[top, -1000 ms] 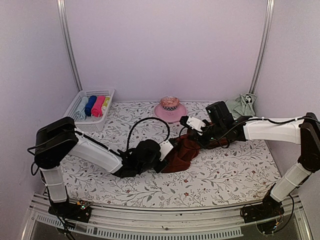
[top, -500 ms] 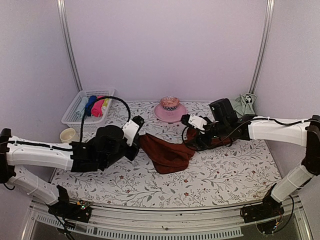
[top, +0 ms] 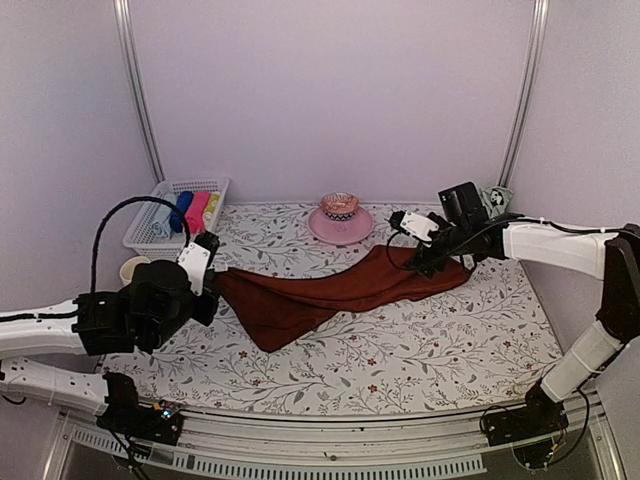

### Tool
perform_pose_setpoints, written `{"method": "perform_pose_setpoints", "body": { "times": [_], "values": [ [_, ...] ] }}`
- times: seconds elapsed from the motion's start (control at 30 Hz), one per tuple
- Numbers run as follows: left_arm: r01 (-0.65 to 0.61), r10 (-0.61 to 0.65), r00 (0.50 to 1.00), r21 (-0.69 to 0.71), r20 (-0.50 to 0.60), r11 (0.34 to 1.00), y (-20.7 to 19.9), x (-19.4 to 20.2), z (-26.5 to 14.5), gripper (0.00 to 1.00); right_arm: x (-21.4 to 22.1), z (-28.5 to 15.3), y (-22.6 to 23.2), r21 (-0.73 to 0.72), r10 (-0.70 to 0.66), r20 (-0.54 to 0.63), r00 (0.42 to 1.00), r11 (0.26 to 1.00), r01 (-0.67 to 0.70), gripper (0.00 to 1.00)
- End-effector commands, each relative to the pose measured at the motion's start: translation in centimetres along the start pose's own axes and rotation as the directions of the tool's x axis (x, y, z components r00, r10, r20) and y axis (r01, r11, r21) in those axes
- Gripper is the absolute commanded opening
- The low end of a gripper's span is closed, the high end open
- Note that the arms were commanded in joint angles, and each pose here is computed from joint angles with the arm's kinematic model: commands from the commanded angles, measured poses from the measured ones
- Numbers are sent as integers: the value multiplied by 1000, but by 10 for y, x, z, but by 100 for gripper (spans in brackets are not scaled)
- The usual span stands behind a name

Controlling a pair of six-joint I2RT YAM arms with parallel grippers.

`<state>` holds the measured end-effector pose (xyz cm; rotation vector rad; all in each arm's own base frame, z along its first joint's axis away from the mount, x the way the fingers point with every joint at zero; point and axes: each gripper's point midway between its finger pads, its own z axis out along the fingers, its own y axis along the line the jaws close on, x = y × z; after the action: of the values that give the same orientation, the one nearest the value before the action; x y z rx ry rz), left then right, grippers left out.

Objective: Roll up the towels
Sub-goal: Pass from the right arm to the left

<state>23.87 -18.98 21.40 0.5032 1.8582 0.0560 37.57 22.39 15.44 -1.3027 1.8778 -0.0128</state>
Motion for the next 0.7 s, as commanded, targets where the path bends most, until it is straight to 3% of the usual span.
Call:
{"method": "perform_pose_setpoints", "body": {
  "times": [0.0, 0.2, 0.43, 0.67],
  "values": [
    [97, -95, 995, -64, 32, 993, 28, 2, -15, 0, 26, 27, -30, 40, 103, -159, 982, 994, -98, 90],
    [145, -145, 984, 4, 100, 989, 28, -6, -24, 0, 22, 79, -71, 22, 311, -216, 926, 949, -313, 87],
    [73, -74, 996, 18, 50, 997, 9, -1, -9, 0, -10, 146, -67, -149, 428, -187, 884, 877, -456, 84],
    [53, -55, 997, 37, 60, 998, -1, -6, -2, 0, -34, 160, -26, -363, 411, -132, 902, 827, -430, 83]
  ]
}}
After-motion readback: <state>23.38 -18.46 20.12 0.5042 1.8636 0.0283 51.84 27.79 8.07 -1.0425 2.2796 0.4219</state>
